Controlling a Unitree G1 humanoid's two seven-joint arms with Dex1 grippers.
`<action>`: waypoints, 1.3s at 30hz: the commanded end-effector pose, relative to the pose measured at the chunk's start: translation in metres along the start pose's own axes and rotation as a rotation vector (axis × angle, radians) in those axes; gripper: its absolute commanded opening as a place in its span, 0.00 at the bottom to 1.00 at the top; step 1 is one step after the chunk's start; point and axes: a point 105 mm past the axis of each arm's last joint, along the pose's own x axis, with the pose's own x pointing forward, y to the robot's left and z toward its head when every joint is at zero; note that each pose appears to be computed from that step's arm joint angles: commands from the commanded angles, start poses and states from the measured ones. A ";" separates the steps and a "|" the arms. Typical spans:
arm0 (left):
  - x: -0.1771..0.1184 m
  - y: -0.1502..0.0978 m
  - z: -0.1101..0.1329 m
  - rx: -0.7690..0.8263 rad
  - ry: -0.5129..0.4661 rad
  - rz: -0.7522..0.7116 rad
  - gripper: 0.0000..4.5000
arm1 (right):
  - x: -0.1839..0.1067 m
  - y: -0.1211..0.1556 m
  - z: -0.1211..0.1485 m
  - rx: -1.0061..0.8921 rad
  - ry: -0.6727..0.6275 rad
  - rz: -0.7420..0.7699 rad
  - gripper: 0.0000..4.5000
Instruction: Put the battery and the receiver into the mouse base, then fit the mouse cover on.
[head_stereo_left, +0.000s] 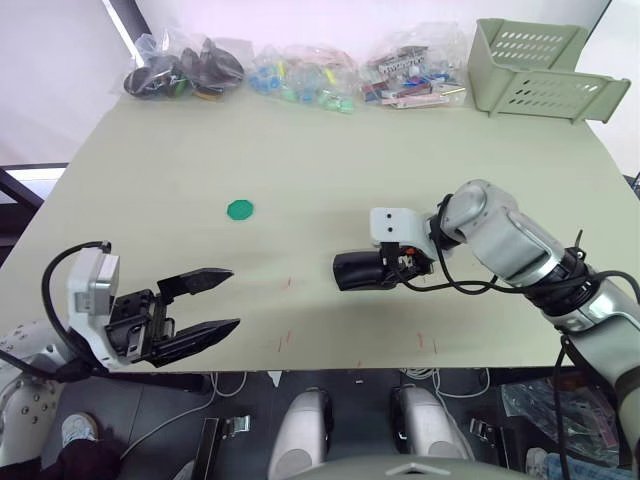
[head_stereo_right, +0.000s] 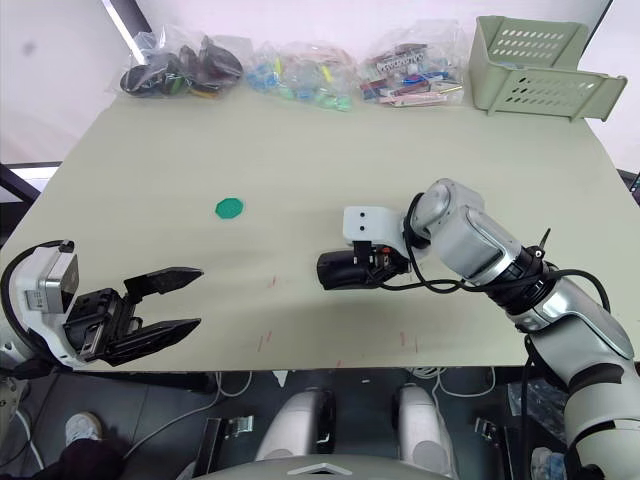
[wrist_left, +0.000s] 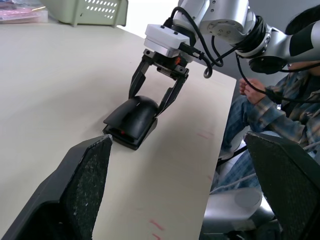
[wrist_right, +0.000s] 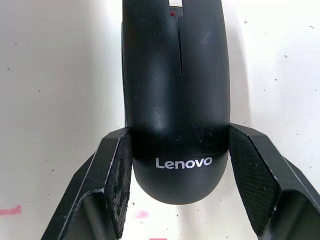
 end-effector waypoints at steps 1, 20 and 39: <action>0.000 -0.001 0.006 0.061 0.007 0.011 1.00 | -0.006 -0.008 0.006 -0.040 0.009 -0.043 0.58; 0.003 0.001 0.001 0.091 0.011 0.043 1.00 | 0.000 -0.009 0.006 -0.054 0.025 -0.028 0.58; 0.006 -0.001 -0.003 0.083 0.000 0.049 1.00 | -0.002 -0.009 0.010 -0.034 0.020 -0.018 0.58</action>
